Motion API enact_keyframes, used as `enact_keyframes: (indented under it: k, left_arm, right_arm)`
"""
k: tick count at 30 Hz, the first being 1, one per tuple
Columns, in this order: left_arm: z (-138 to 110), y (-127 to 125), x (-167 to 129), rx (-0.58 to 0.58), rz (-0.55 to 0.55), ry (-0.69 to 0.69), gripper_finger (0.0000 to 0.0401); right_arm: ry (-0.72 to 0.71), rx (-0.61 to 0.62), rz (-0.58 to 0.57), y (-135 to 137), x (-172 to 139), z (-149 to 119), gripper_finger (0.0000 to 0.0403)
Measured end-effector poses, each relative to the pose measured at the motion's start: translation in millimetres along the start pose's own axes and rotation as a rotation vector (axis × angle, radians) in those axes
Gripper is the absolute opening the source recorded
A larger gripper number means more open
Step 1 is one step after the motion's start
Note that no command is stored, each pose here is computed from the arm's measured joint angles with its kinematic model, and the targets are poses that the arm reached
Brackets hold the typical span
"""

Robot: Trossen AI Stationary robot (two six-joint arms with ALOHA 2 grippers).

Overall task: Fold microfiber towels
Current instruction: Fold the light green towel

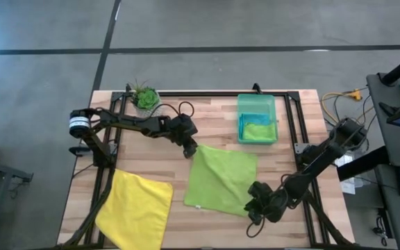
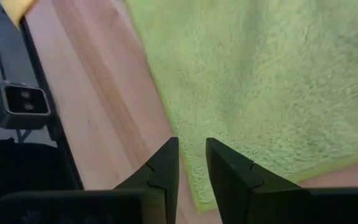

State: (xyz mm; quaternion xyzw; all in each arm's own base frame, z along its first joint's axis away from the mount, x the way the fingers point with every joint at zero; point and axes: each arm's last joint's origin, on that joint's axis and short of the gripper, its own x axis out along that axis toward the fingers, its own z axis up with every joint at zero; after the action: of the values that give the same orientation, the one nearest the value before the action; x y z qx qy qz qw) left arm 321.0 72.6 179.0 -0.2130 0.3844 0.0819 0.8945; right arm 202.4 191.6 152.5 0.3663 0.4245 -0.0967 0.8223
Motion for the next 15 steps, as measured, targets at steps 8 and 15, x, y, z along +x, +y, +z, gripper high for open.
enact_keyframes:
  k: [8, 15]
  left_arm:
    - [-1.6, 9.8, -3.9, 0.148, -0.031, 0.050, 0.0167]
    - [-21.1, -33.9, 4.5, 0.318, -0.387, 0.162, 0.0177]
  right_arm:
    - [-0.154, -0.095, -0.003, 0.5, -28.8, 16.5, 0.0077]
    - [-0.228, -0.150, -0.082, -7.5, -35.8, 30.3, 0.0077]
